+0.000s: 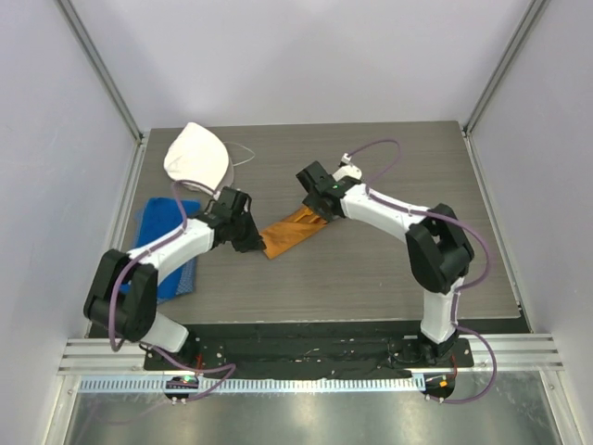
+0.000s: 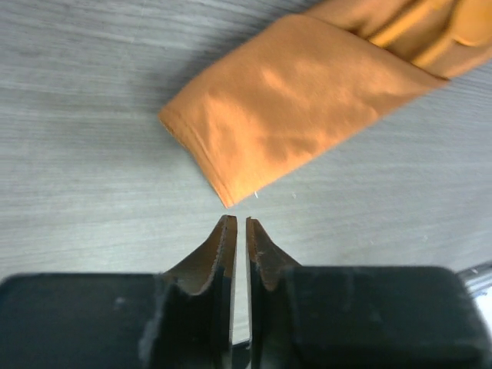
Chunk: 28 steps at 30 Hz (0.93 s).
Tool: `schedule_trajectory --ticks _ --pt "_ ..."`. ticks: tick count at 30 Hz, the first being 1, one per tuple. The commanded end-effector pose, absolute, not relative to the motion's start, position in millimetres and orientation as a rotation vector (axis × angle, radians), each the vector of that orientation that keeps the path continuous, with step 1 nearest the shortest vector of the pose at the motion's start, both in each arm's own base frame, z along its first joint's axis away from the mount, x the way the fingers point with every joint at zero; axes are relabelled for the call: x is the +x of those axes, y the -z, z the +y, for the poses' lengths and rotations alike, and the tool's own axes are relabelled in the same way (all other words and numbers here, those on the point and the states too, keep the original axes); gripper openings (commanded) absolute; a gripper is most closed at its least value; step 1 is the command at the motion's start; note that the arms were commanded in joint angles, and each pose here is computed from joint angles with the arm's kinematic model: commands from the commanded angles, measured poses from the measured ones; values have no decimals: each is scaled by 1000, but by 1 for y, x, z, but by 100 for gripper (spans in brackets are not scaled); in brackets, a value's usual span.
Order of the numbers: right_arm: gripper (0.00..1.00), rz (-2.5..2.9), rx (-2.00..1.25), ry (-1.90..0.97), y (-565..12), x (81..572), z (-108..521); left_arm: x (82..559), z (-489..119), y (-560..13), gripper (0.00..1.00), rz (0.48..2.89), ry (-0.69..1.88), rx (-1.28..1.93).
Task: Fold the napkin into a case and place the utensils inside
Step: Insert the spoon into the folded napkin, then reset both arms
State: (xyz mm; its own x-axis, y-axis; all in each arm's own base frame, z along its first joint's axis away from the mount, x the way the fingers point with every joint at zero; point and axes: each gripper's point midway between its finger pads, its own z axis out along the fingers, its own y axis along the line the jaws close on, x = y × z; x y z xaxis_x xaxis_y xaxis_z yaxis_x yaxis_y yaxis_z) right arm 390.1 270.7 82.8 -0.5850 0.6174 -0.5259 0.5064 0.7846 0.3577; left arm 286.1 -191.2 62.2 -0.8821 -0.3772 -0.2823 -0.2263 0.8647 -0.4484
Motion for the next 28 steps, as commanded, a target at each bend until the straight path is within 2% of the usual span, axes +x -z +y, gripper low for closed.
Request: schedule_trajectory --ticks 1,4,6,7,9,11,12,13,14,16,17,18,19,22,27,28 --pt "53 2171 621 -270 -164 391 253 276 -195 -97 17 2580 698 -352" --pt "56 2116 406 -328 -194 373 244 263 -209 -129 26 2498 875 -242" --pt "59 2162 248 -346 -175 348 237 254 -219 -146 32 2439 969 -141" --pt "64 2090 228 -428 -203 339 234 244 -222 -159 35 2385 1021 -86" --pt "71 2113 152 -482 -184 313 227 232 -232 -180 37 2279 1126 1" --pt "74 2049 170 -577 -203 291 214 212 -233 -192 41 2189 1184 27" --pt "74 2071 166 -633 -184 275 212 211 -235 -204 42 2110 1214 41" --pt "74 1982 190 -724 -207 261 204 201 -233 -219 44 2027 1246 59" --pt "75 1950 204 -777 -210 252 201 192 -234 -204 45 2031 1256 58" --pt "80 1916 249 -911 -199 232 199 188 -234 -216 47 1916 1308 21" --pt "84 1849 259 -986 -212 221 194 182 -233 -224 51 1846 1348 19" --pt "85 1865 284 -1004 -194 214 191 175 -233 -204 58 1866 1382 -21" --pt "86 1867 304 -1028 -191 209 189 177 -232 -214 67 1786 1411 -53" --pt "91 1894 324 -1089 -175 193 187 173 -224 -207 80 1726 1443 -114" --pt "96 1810 315 -1207 -172 178 185 166 -220 -218 84 1665 1477 -100" --pt "100 1746 305 -1246 -185 174 183 164 -219 -223 85 1645 1496 -97"
